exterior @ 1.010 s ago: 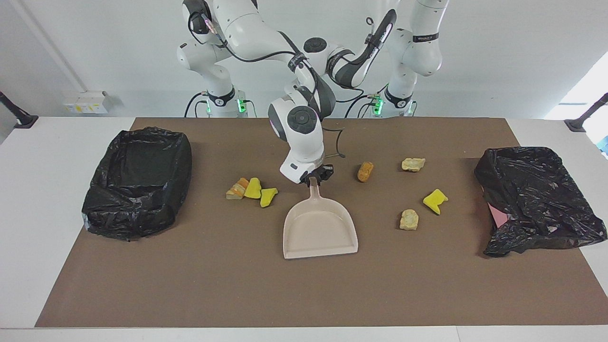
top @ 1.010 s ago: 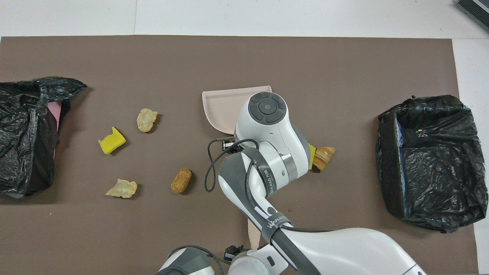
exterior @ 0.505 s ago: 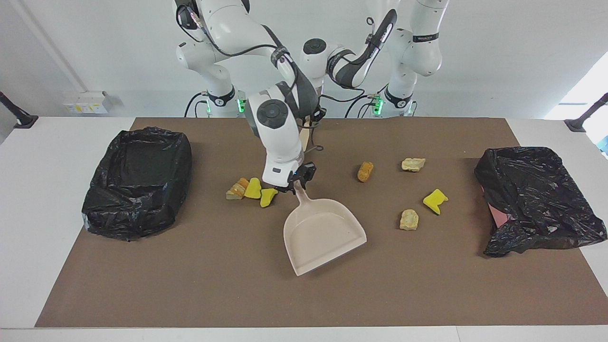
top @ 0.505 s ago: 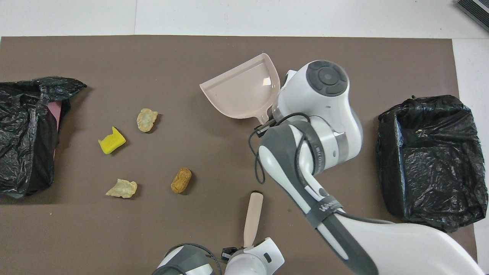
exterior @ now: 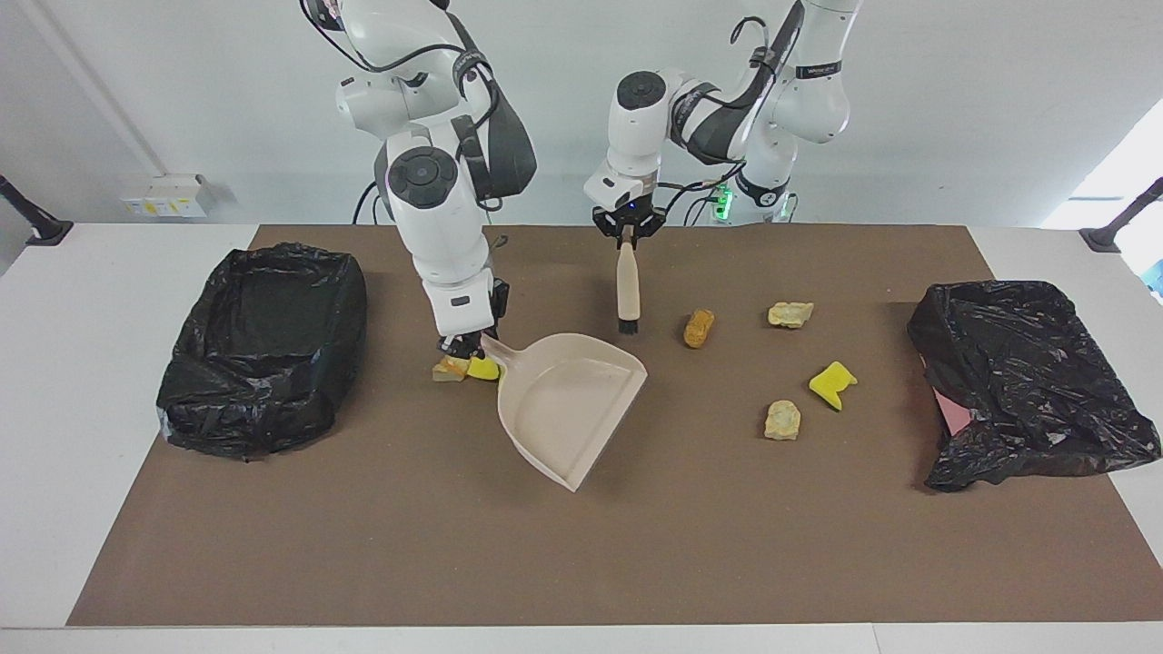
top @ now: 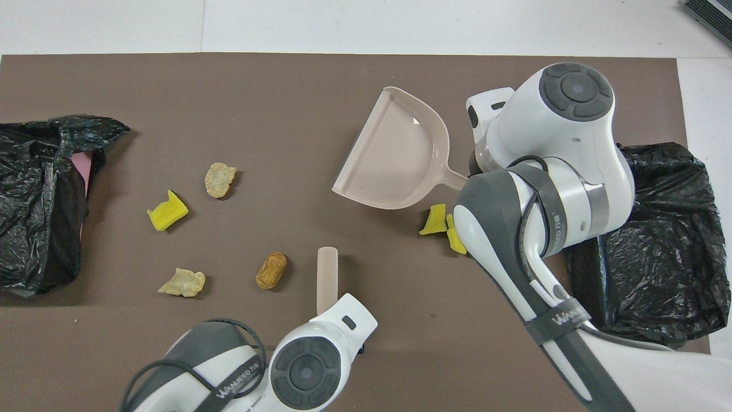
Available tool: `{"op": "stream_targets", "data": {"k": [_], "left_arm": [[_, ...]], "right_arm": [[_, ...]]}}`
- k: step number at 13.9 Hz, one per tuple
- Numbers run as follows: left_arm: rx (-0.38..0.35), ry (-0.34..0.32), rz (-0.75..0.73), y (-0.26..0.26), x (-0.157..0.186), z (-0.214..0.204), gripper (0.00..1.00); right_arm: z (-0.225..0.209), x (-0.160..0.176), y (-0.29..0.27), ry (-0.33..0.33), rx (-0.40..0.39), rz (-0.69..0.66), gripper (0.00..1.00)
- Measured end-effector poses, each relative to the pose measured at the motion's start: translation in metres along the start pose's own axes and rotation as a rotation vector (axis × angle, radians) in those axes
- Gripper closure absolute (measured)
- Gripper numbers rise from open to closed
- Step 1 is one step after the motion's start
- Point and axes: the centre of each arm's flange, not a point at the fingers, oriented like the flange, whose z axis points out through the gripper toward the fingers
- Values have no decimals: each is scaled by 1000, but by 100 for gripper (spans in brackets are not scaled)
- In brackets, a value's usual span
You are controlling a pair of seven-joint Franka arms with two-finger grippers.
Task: Sweep and dump trash in bin
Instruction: 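Set the dustpan near the chunks while the left gripper grasps the brush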
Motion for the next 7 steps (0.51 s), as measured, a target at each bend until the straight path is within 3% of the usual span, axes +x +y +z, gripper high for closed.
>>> {"op": "stream_targets", "data": {"k": [3, 7], "left_arm": [[29, 22, -107, -51, 49, -35, 74], [107, 27, -174, -114, 85, -47, 74]], "right_arm": [[15, -7, -1, -80, 2, -155, 68], [36, 20, -37, -121, 36, -249, 68]]}}
